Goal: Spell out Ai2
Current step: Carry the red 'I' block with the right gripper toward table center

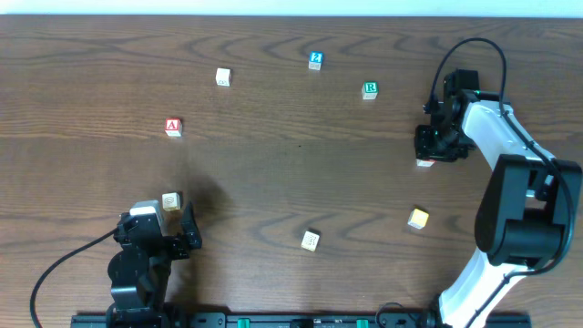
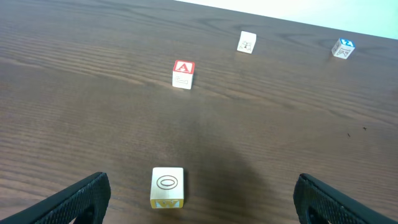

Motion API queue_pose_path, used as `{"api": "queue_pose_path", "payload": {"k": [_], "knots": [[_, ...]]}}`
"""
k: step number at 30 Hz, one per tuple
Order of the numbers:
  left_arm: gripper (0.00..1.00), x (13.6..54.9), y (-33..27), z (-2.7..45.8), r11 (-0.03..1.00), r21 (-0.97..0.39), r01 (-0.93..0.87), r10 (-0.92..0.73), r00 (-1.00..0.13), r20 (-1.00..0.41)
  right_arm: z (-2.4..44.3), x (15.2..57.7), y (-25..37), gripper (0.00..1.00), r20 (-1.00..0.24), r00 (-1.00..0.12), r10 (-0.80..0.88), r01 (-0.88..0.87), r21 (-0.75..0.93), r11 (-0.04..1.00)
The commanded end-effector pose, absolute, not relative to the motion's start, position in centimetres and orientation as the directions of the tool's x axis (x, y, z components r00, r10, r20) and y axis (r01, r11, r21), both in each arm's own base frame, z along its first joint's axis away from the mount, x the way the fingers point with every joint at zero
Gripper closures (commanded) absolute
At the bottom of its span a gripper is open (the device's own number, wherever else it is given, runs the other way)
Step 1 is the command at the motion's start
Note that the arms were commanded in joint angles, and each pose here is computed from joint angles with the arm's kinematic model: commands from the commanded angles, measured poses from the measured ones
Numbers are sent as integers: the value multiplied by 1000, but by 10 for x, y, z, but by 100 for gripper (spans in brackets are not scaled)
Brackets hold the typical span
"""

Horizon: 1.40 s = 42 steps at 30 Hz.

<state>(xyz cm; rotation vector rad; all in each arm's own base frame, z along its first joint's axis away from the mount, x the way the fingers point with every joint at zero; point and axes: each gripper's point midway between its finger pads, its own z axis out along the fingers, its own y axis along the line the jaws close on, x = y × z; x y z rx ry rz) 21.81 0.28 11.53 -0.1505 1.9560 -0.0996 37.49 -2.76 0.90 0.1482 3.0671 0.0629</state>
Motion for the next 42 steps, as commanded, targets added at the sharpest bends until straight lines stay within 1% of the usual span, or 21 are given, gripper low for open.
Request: {"api": "queue_pose_path", "payload": {"k": [1, 3, 7, 10, 13, 15, 17, 19, 24, 27, 34, 38, 42], "knots": [[5, 218, 3, 108, 991, -122, -51, -132, -389, -911, 17, 387, -8, 80, -88, -988, 125, 114, 113, 987], [5, 218, 3, 108, 991, -122, -51, -132, -389, -911, 27, 395, 6, 83, -106, -988, 112, 93, 164, 982], [5, 218, 3, 108, 991, -122, -51, -132, -389, -911, 64, 429, 44, 99, -200, -976, 90, 37, 252, 967], [5, 218, 3, 108, 991, -122, -51, -132, -389, -911, 97, 455, 79, 99, -298, -952, 67, -17, 269, 963], [5, 218, 3, 107, 991, -122, -51, -132, -390, -911, 126, 470, 128, 99, -403, -915, -31, -143, 251, 958], [5, 218, 3, 108, 991, -122, -51, -132, -389, -911, 140, 472, 162, 99, -460, -880, -120, -220, 170, 961], [5, 218, 3, 108, 991, -122, -51, -132, -389, -911, 147, 466, 194, 99, -491, -850, -190, -281, 117, 952], [5, 218, 3, 108, 991, -122, -51, -132, -389, -911, 150, 457, 223, 99, -508, -835, -210, -292, 86, 953], [5, 218, 3, 108, 991, -122, -51, -132, -389, -911, 132, 443, 249, 99, -471, -872, -129, -201, 105, 974], [5, 218, 3, 108, 991, -122, -51, -132, -389, -911, 109, 439, 258, 99, -416, -902, -117, -190, 138, 972], [5, 218, 3, 108, 991, -122, -51, -132, -389, -911, 55, 434, 258, 99, -307, -948, -77, -123, 132, 984], [5, 218, 3, 108, 991, -122, -51, -132, -389, -911, 44, 426, 254, 99, -257, -966, -39, -74, 127, 989], [5, 218, 3, 108, 991, -122, -51, -132, -389, -911, 43, 422, 254, 99, -233, -972, -19, -52, 137, 989]]}}
